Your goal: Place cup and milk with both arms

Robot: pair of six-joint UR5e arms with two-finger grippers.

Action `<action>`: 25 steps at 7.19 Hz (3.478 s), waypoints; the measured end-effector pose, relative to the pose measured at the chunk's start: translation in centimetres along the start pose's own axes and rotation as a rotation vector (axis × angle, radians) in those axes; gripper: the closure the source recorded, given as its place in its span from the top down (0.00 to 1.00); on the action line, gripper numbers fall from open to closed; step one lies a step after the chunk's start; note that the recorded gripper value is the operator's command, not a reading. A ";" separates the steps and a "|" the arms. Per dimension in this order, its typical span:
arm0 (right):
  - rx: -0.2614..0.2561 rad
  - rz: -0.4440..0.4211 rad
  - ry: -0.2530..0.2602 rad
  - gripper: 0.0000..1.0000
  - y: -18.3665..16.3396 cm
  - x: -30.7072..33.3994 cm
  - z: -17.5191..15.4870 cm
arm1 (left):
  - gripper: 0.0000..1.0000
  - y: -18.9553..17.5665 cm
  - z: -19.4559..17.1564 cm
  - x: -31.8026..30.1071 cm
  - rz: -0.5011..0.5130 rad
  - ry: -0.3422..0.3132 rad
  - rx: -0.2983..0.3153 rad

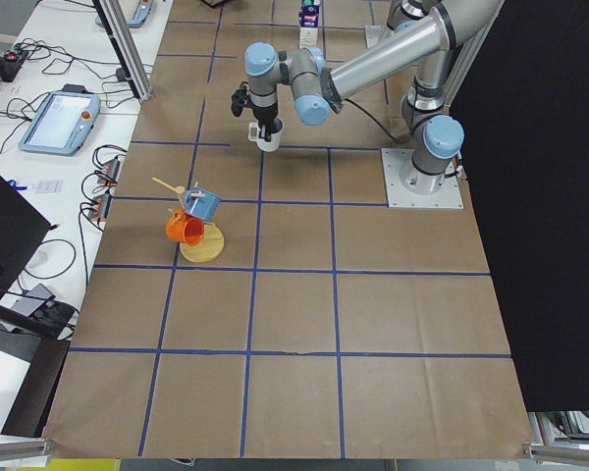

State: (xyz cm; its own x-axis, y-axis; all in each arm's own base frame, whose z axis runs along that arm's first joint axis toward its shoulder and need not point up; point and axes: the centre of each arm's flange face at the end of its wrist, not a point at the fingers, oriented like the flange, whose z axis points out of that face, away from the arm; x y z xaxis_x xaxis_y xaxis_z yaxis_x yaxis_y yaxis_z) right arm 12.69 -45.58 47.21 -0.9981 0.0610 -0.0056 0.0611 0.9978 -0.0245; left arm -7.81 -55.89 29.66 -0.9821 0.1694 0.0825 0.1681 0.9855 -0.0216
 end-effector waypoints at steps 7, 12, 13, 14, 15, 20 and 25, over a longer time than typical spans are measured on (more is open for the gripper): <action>-0.018 -0.006 -0.001 1.00 0.4 0.1 1.0 | 0.00 -16.8 6.2 14.6 0.109 0.005 0.029; -0.015 -0.003 0.001 1.00 0.2 0.5 1.0 | 0.72 -17.8 7.8 15.3 0.120 0.010 0.019; -0.015 0.000 0.001 1.00 0.2 0.7 1.0 | 0.80 -17.8 8.1 15.4 0.123 0.011 0.014; -0.014 -0.002 0.001 1.00 0.1 0.8 1.0 | 0.83 -17.8 8.0 15.4 0.127 0.010 0.015; -0.012 -0.022 0.005 1.00 0.1 1.0 1.0 | 0.92 -17.8 7.8 15.4 0.126 0.010 0.015; -0.027 -0.034 0.006 1.00 1.4 10.7 1.7 | 0.99 -13.7 -4.3 14.8 0.103 -0.009 0.006; 0.006 -0.002 0.005 1.00 4.5 10.6 6.4 | 1.00 0.1 -19.3 11.6 0.033 -0.050 -0.097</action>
State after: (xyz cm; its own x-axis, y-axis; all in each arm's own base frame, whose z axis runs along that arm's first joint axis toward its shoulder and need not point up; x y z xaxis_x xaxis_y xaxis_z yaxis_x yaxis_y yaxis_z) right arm 2.42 -40.62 40.62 -0.9982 0.0592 -0.0009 0.0592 0.9978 -0.0307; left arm -17.53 -53.73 49.82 -0.9784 0.2040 0.0338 0.2060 0.9758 0.0734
